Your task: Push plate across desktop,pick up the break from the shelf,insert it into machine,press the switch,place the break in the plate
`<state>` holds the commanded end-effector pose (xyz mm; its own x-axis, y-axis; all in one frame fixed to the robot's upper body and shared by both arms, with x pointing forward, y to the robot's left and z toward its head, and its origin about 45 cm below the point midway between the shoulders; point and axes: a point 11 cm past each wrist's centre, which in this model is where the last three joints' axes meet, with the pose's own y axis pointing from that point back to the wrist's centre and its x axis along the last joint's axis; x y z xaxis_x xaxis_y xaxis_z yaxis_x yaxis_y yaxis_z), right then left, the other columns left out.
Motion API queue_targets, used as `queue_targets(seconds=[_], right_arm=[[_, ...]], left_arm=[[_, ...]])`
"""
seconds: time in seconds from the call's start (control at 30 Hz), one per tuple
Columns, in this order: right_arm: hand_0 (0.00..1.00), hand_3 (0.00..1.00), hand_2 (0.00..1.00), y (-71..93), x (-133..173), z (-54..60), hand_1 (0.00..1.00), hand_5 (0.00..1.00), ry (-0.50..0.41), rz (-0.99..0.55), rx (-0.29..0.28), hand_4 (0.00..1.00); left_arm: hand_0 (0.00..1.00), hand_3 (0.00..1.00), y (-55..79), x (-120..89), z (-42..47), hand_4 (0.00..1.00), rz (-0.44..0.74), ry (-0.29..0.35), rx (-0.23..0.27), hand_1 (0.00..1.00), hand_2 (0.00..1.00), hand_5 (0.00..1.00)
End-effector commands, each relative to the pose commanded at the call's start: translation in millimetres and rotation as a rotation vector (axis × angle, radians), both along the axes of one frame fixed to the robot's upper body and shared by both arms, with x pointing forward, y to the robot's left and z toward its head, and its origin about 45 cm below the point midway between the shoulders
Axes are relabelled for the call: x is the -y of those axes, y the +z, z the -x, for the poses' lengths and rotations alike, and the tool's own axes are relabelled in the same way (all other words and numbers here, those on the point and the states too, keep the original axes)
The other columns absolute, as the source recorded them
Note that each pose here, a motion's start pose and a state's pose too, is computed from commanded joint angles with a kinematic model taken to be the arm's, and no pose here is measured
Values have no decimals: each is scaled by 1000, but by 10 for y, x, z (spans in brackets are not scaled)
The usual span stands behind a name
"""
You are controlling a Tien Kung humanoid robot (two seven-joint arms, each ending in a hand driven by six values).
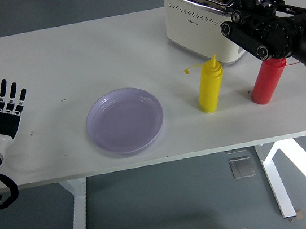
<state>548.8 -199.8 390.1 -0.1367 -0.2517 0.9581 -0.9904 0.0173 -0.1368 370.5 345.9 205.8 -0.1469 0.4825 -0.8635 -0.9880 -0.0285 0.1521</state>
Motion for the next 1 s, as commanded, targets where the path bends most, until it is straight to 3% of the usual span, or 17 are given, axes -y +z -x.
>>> queue_targets(seconds=[0.3,0.67,0.8,1.0], right_arm=[[493,436,413,357,62,91,500,2,17,-93,79,202],[492,431,417,669,-24,320,498,2,105,-141,136,206],[490,430,417,734,-76,447,497,2,150,-177,141,207],[486,429,417,730,-222,671,495,2,229,-226,82,206]], left_arm=[[823,755,0,-4,6,779,5,2,1,745,710,965],[822,755,-5,-11,17,783,16,4,2,744,709,968],[821,755,-10,-18,23,782,19,7,1,744,709,966],[822,755,-14,-40,29,785,23,14,1,744,709,969]])
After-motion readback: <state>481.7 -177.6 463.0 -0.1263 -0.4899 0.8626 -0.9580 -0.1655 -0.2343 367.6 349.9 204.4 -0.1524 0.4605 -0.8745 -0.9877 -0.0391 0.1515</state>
